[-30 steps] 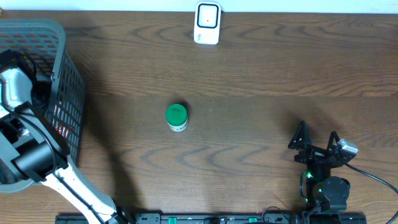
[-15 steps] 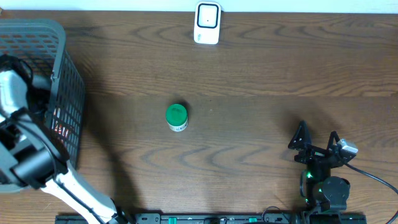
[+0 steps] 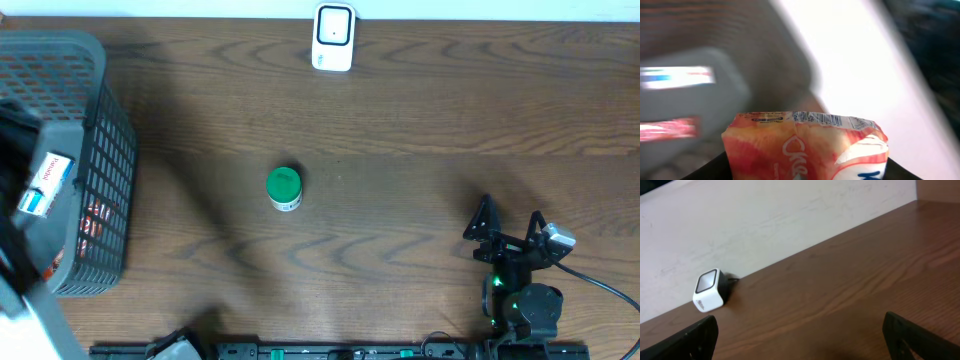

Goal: Scan the item barcode
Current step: 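Grasp the orange snack pack with the left gripper and lift it out, then place the orange snack pack on the table right of the jar, then reach the left gripper into the basket and grasp the Panadol box, then carry the Panadol box out and set it beside the snack pack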

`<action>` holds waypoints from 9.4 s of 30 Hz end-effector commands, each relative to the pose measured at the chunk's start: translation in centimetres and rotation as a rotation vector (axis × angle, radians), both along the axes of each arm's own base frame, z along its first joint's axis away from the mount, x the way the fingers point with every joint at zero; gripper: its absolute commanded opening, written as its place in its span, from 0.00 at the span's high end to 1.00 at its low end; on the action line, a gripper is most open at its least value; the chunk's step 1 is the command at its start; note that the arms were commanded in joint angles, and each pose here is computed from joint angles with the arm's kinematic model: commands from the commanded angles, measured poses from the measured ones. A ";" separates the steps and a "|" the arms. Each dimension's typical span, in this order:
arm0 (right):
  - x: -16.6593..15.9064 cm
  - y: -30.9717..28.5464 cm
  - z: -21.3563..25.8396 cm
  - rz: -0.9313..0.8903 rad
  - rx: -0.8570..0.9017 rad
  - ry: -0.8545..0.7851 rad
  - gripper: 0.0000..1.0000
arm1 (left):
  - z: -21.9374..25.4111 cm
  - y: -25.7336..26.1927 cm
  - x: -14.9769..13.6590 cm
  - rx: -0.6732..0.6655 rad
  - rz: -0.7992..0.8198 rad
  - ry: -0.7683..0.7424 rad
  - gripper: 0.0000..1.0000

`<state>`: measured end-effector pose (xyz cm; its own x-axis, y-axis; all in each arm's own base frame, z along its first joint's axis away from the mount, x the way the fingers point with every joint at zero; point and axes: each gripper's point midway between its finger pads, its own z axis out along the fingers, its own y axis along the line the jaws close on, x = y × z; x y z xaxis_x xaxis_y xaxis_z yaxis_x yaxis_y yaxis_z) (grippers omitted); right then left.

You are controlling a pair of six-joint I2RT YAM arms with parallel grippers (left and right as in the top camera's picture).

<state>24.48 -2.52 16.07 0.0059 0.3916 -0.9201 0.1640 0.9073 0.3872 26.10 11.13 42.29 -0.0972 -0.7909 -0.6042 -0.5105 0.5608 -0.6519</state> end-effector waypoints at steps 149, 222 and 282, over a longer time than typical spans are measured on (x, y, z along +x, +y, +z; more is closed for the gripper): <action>0.0 0.0 0.0 0.002 -0.013 0.001 0.01 | -7.0 5.7 4.9 0.197 0.094 0.296 0.11; 0.0 0.0 0.0 0.002 -0.013 0.001 0.01 | -35.4 19.4 11.4 0.356 -0.505 0.855 0.58; 0.0 0.0 0.0 0.002 -0.013 0.001 0.01 | -36.8 -39.4 12.7 -0.231 -0.282 0.706 0.05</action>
